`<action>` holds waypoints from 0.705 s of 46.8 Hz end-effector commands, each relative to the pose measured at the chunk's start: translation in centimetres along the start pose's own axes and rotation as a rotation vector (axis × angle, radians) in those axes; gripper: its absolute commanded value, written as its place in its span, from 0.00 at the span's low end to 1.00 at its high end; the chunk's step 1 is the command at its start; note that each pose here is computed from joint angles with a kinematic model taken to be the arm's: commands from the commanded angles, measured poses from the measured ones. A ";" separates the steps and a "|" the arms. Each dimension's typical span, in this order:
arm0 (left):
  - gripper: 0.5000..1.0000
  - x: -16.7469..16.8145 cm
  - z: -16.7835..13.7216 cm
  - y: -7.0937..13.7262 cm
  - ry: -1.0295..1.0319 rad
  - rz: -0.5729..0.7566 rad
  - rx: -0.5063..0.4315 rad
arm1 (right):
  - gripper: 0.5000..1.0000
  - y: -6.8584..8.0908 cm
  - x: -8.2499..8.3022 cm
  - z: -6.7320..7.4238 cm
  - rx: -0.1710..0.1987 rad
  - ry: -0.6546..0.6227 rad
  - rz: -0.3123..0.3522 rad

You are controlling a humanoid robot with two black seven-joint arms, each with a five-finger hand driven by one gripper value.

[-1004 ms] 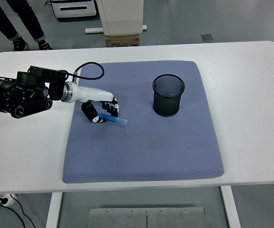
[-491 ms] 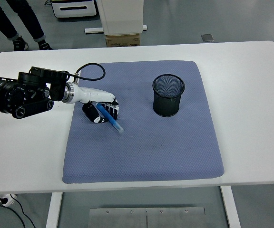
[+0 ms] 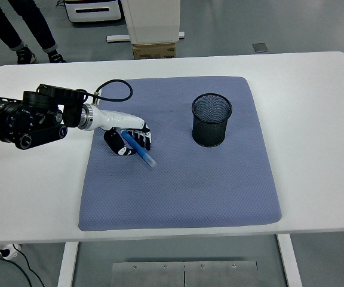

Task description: Left hand places marker in pen holder

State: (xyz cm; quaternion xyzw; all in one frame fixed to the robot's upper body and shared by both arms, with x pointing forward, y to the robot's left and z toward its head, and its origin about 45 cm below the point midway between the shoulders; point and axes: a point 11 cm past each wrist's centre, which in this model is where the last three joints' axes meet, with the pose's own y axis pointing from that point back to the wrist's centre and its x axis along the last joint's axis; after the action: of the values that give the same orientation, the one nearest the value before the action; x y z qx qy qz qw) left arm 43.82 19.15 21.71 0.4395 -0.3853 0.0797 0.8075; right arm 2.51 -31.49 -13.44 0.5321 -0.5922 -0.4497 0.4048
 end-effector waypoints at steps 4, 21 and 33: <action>0.26 0.1 0.0 0.0 -0.001 0.001 0.000 | 1.00 0.0 0.0 0.0 0.000 0.000 0.000; 0.03 0.1 0.0 0.0 -0.001 0.000 0.001 | 1.00 0.0 0.0 0.0 0.000 0.000 0.000; 0.00 0.1 0.0 0.0 -0.001 0.000 0.001 | 1.00 0.0 0.0 0.0 0.000 0.000 0.000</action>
State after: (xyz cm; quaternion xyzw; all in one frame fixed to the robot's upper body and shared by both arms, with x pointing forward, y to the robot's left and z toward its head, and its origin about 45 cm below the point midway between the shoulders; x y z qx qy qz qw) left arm 43.85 19.12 21.76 0.4394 -0.3854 0.0798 0.8075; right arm 2.52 -31.49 -13.44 0.5322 -0.5922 -0.4497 0.4048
